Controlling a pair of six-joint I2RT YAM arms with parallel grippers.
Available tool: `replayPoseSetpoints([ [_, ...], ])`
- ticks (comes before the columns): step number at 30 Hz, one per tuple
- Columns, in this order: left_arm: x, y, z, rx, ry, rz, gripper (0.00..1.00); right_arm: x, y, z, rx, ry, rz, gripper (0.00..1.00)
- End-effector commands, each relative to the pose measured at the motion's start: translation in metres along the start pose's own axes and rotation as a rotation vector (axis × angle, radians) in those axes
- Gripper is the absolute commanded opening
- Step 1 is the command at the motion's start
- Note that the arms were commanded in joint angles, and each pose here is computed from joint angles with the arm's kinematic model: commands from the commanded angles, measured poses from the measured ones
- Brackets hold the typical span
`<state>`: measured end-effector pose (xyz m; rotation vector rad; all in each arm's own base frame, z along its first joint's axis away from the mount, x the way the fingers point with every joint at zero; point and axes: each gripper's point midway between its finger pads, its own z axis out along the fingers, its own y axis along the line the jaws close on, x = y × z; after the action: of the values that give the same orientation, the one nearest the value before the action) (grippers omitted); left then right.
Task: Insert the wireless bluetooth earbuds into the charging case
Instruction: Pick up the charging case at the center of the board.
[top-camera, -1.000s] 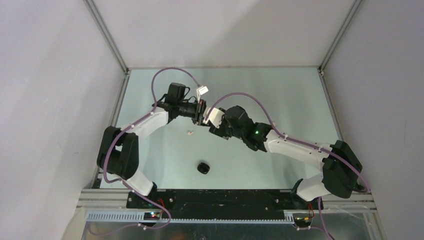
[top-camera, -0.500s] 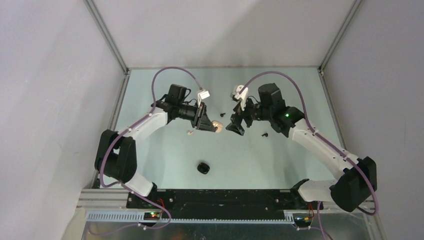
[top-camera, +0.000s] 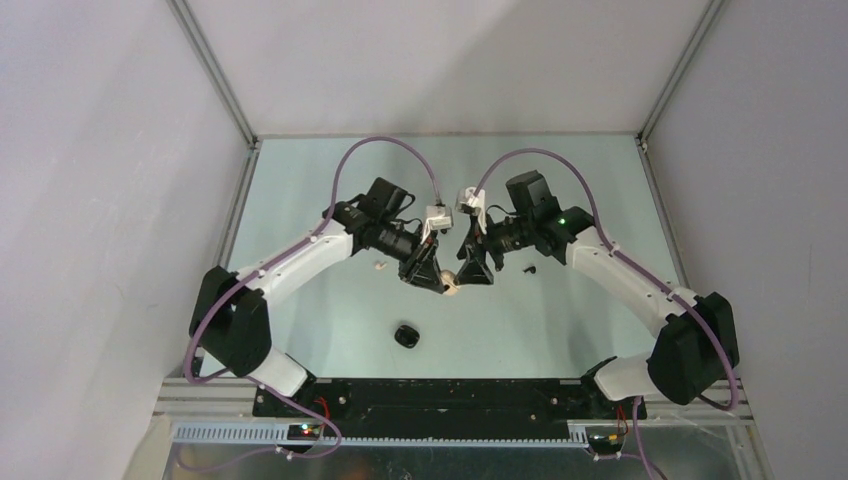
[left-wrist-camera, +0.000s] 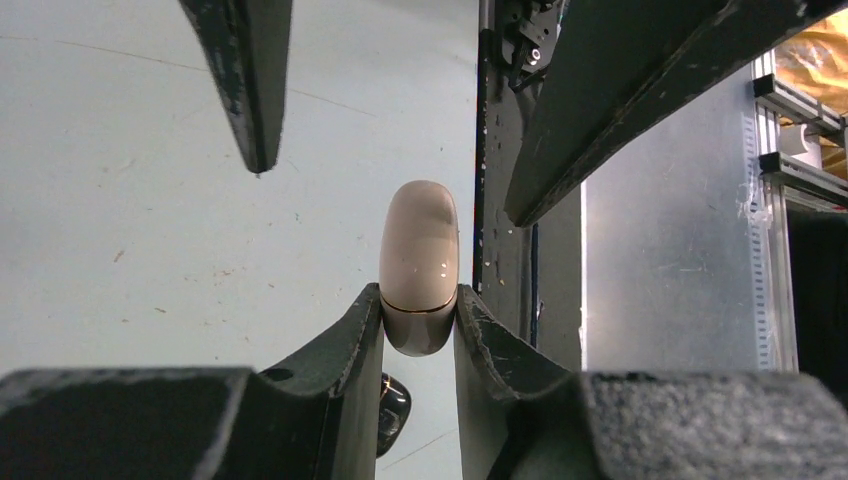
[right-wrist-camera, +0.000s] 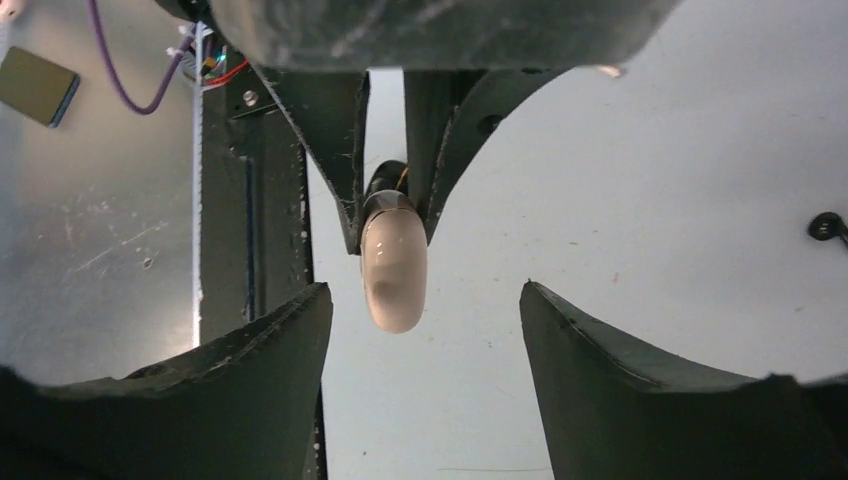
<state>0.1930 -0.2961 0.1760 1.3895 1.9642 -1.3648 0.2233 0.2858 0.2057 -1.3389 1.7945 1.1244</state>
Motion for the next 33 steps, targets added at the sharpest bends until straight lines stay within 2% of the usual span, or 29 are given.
replayPoseSetpoints([
  [1,-0.009,-0.008,-0.006,-0.017,0.008,0.101,0.18,-0.007,0.019,-0.009,-0.087,-0.008,-0.061,0.71],
  [6,-0.008,-0.009,-0.004,-0.015,0.015,0.104,0.18,0.003,0.023,-0.003,-0.132,0.019,-0.04,0.65],
  [11,-0.009,-0.01,-0.004,-0.012,0.013,0.106,0.17,0.007,0.024,0.006,-0.148,0.035,-0.027,0.64],
  [22,-0.01,-0.014,-0.005,0.003,0.005,0.111,0.16,-0.002,0.012,0.012,-0.114,-0.046,0.013,0.61],
  [33,-0.014,-0.014,-0.006,-0.007,-0.006,0.116,0.12,0.007,0.015,0.008,-0.199,-0.108,0.087,0.6],
])
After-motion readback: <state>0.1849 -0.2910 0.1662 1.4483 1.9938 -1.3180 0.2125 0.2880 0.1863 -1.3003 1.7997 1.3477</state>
